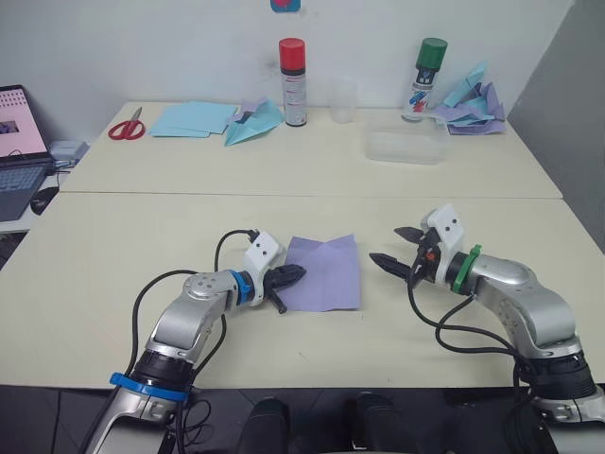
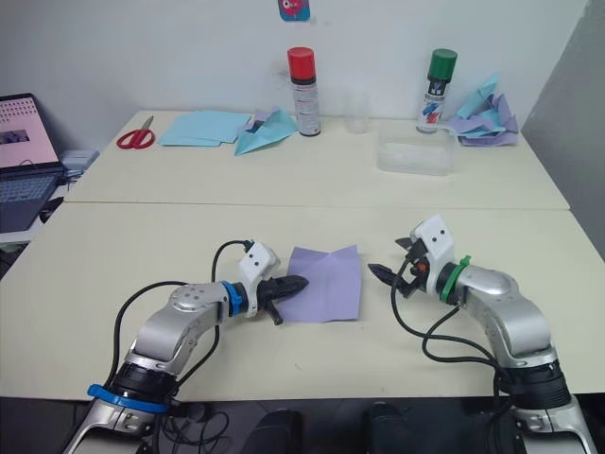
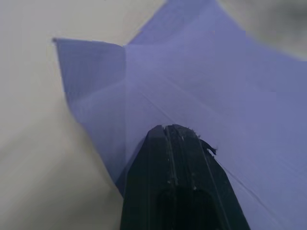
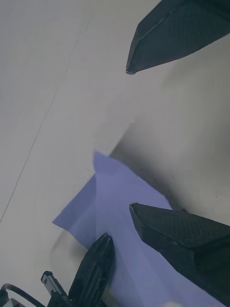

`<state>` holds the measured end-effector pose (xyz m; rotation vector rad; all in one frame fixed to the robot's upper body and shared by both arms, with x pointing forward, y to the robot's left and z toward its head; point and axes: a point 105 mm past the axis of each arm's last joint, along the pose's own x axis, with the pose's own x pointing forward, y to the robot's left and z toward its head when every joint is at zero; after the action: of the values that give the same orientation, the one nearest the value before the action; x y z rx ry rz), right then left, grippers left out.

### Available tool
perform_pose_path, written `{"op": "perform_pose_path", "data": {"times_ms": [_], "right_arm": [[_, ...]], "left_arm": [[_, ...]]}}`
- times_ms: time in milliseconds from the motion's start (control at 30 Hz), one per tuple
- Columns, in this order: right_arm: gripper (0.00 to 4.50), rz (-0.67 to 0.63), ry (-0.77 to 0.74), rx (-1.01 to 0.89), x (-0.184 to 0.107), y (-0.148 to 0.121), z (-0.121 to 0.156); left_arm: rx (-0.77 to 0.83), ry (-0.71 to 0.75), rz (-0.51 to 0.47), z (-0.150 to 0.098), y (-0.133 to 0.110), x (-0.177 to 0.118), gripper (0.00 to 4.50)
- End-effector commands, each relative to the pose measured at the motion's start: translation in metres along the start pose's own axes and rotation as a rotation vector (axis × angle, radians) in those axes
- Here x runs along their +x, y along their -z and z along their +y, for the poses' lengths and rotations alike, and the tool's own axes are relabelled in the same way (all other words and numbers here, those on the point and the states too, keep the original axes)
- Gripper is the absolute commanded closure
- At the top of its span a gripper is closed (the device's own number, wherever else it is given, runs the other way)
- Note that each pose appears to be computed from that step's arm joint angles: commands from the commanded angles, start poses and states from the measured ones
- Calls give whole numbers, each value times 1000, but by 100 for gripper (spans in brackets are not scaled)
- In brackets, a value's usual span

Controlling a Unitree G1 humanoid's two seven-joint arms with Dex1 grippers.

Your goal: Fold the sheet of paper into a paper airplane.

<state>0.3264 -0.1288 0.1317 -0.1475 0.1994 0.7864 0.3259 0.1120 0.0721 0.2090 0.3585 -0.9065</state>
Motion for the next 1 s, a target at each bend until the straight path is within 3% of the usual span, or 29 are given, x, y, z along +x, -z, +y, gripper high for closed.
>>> {"op": "perform_pose_path", "data": {"times_ms": [33,467,567,733,867,900,1000], "right_arm": [[0,-27,43,-49,1,-9,-1],[0,10,101,-88,10,7,-8],[92,13,100,-79,11,11,-10],[281,87,117,-222,9,29,-20],[428,110,-15,-225,17,40,2],[448,108,-37,-220,19,41,7],[448,82,-145,-123,30,38,33]], "left_arm": [[-29,20,105,-13,29,3,449],[-8,-7,86,-13,23,15,449],[-9,-10,79,-12,22,15,450],[-9,-13,77,-12,22,13,450],[-14,-13,84,-12,25,12,450],[-15,-14,84,-12,25,11,450],[-20,-19,87,-11,26,9,450]]}}
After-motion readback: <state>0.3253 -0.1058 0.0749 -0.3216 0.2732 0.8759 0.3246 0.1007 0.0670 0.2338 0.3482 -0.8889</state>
